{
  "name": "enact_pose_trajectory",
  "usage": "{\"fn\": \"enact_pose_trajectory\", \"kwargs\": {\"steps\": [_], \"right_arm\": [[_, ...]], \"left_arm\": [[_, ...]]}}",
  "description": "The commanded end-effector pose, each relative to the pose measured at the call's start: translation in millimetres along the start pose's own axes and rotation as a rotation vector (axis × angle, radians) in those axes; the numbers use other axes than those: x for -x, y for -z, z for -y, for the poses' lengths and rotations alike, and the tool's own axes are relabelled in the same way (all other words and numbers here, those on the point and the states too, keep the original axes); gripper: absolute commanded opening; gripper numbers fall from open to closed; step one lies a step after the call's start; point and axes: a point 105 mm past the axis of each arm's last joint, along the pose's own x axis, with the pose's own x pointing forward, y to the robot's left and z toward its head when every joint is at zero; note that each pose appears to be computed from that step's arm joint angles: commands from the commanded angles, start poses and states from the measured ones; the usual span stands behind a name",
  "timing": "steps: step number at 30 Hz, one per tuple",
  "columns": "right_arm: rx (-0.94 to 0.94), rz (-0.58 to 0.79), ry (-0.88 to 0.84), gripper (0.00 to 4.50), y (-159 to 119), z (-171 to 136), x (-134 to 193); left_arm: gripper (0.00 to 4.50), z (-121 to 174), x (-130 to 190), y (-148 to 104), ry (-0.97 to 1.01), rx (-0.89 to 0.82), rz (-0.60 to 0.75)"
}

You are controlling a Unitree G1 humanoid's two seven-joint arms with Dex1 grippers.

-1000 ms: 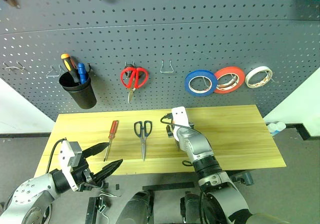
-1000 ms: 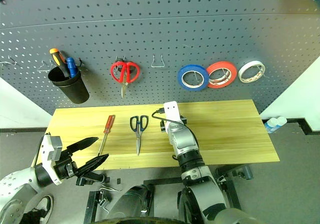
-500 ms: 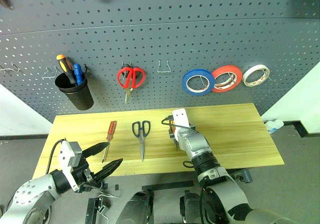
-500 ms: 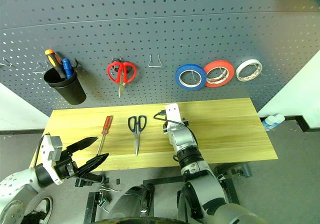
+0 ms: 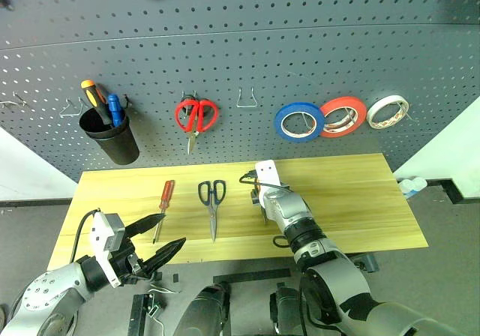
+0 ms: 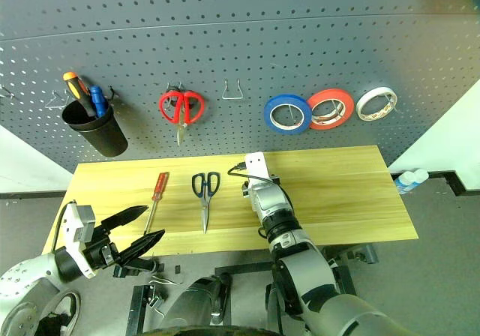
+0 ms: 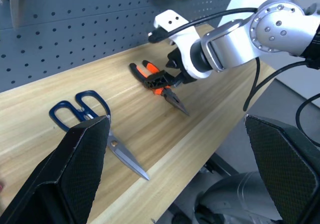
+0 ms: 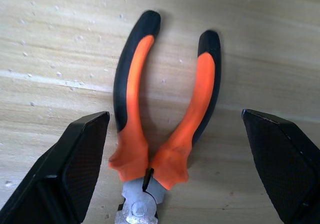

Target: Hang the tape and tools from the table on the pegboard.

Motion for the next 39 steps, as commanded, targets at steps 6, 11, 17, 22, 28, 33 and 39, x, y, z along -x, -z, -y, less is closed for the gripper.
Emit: {"fn": "enact_pose_trajectory", "kwargs": {"steps": [6,11,17,22,28,33,39], "right_arm": [[-0.014,0.048,-0.049,4.07,-22.3,-23.1,9.4],[-0.01,0.049,-0.042,2.63,-22.3,-23.3,10.0],[-0.008,0.052,-0.035,0.61,-23.1,-22.3,10.0],[-0.007,0.056,-0.031,0.06,-24.0,-21.5,9.8],[0.011,0.095,-0.092,0.06,-29.1,-29.5,12.6],[0.011,0.096,-0.112,1.29,-31.0,-29.8,14.0],[0.018,0.103,-0.11,3.34,-31.5,-28.4,14.2]], "left_arm": [[4.5,3.8,0.8,-6.6,-0.003,-0.038,0.024],[4.5,3.6,0.7,-6.5,-0.003,-0.039,0.025],[4.5,3.4,-0.4,-6.3,-0.002,-0.041,0.028],[4.5,3.1,-0.5,-6.8,-0.003,-0.043,0.03],[4.5,1.9,-0.5,-6.8,-0.006,-0.045,0.028],[4.5,0.9,-1.7,-6.2,-0.005,-0.045,0.026],[4.5,0.4,-3.0,-5.8,-0.003,-0.045,0.026]]}}
